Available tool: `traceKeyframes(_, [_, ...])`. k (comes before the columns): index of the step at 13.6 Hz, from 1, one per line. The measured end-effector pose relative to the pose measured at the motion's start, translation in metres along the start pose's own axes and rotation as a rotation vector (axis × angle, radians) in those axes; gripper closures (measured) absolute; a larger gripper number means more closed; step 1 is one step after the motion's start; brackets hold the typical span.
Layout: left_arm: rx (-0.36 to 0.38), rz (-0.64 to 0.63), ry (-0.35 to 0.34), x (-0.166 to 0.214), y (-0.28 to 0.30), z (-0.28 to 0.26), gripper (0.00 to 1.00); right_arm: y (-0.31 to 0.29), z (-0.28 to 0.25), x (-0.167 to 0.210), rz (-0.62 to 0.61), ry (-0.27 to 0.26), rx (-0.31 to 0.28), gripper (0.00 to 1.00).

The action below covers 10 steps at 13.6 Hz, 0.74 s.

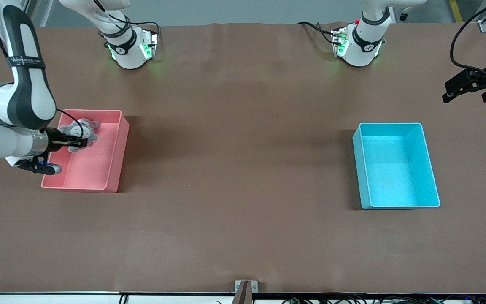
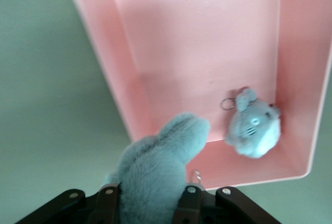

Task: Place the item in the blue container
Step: 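Carry the plush out of the box and set it mid-table with the right gripper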

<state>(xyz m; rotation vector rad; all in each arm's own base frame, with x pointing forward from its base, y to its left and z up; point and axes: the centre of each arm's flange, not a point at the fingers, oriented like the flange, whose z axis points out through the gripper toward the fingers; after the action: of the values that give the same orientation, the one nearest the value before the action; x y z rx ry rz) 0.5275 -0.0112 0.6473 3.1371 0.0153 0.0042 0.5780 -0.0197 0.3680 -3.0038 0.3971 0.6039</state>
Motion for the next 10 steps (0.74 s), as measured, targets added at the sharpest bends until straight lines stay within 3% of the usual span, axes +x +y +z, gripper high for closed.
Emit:
traceKeyframes(2, [0.000,0.000,0.000,0.000,0.000,0.000,0.00,-0.052,-0.008,-0.012,0.062,0.018,-0.010,0.75])
traceKeyframes(6, [0.000,-0.001,0.000,0.000,-0.001,0.000,0.00,-0.137,0.001,-0.033,0.180,-0.001,0.058,0.75])
traceKeyframes(10, [0.000,-0.003,0.000,0.000,-0.002,0.000,0.00,-0.208,0.024,-0.044,0.280,0.058,0.068,0.75])
